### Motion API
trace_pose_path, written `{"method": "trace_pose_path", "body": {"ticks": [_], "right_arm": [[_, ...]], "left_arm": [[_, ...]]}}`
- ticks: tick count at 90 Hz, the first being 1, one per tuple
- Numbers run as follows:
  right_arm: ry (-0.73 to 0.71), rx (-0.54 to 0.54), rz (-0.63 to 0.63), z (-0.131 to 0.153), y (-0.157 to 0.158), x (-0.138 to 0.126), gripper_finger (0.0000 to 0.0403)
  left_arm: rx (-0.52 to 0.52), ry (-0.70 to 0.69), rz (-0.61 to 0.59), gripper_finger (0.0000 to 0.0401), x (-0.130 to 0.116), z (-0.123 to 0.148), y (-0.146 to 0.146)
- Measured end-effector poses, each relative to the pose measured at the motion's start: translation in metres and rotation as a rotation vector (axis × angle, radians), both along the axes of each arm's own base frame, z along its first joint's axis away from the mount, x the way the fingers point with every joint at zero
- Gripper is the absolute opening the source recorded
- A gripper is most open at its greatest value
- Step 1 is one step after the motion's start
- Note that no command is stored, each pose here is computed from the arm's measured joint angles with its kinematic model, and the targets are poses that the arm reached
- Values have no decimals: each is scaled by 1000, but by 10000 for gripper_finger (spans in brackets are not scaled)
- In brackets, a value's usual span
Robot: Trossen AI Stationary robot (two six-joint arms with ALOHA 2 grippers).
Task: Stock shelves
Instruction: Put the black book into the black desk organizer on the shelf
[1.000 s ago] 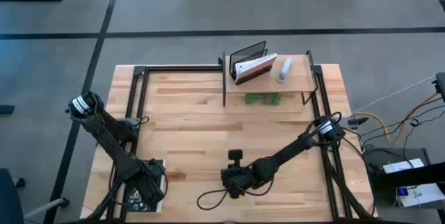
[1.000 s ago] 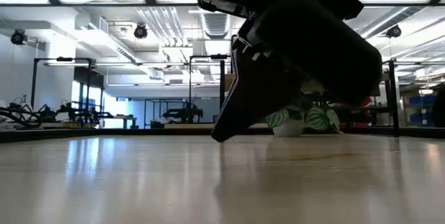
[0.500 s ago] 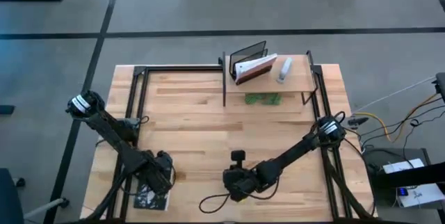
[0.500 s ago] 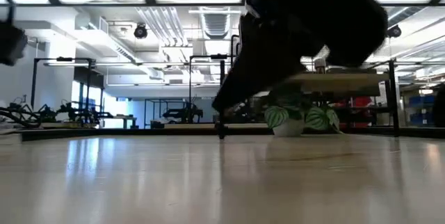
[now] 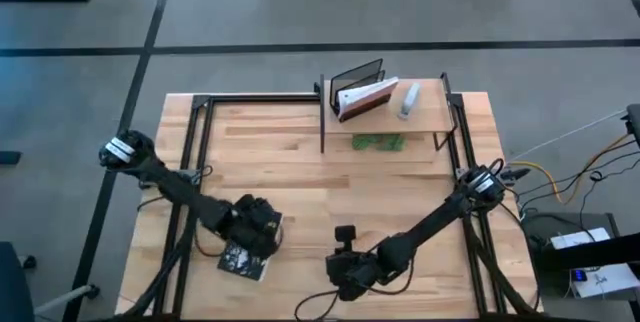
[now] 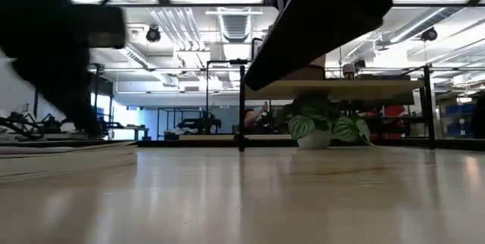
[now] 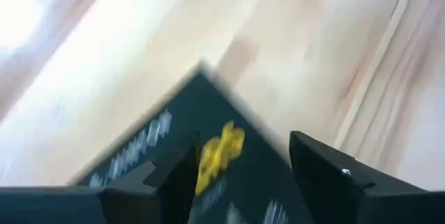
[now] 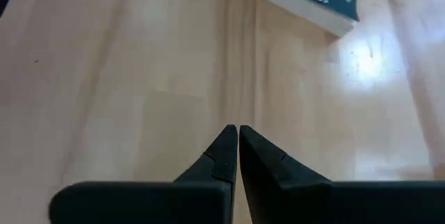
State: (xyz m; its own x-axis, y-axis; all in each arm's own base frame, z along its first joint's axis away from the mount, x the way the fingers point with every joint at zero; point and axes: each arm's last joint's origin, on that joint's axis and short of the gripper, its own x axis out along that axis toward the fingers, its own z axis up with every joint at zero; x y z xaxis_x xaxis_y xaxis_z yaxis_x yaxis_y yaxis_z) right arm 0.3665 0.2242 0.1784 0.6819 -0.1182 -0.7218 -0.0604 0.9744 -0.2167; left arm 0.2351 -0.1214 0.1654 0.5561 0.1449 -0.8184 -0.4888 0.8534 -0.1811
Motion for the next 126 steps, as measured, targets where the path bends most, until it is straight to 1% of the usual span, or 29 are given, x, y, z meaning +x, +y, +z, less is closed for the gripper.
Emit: {"method": "trace_pose_path", "body": {"ticks": [8, 17, 25, 38, 42, 49, 57, 68, 76, 86, 97, 102, 109, 116, 126], "right_arm": [[-9, 6, -1, 1, 0, 1, 2], [-20, 16, 1, 1, 1, 2, 20], [-22, 19, 0, 1, 1, 2, 50], [-47, 43, -12, 3, 2, 4, 108], [-55, 45, -17, 3, 2, 4, 126], [-67, 52, -18, 4, 3, 5, 154], [-69, 53, -18, 4, 3, 5, 180], [-70, 54, -21, 4, 2, 6, 206], [-71, 54, -22, 4, 1, 7, 221], [-93, 64, -26, -1, 1, 12, 237], [-137, 63, -7, -14, 1, 24, 251], [-128, 41, 6, -22, 0, 26, 255], [-113, 29, -2, -29, -2, 29, 260], [-113, 38, -19, -30, -5, 30, 263], [-112, 37, -31, -30, -10, 32, 261]], "left_arm": [[-16, -53, -30, 186, 11, 5, 6], [-85, -12, -100, 172, 15, 12, 8], [-185, 74, -162, 160, 12, 16, 6], [-435, 246, -264, 142, 2, 15, -3], [-497, 285, -288, 138, -1, 15, -8], [-558, 343, -306, 131, -7, 14, -14], [-591, 384, -320, 124, -12, 14, -21], [-573, 465, -300, 118, -23, 12, -25], [-520, 555, -244, 117, -33, 9, -25], [-390, 661, -139, 123, -48, 5, -19], [-232, 716, -58, 137, -58, 4, -10], [-197, 711, -56, 143, -59, 3, -8], [-179, 701, -67, 151, -59, 1, -7], [-169, 719, -66, 156, -62, -2, -5], [-155, 741, -95, 156, -67, -7, -2]]}}
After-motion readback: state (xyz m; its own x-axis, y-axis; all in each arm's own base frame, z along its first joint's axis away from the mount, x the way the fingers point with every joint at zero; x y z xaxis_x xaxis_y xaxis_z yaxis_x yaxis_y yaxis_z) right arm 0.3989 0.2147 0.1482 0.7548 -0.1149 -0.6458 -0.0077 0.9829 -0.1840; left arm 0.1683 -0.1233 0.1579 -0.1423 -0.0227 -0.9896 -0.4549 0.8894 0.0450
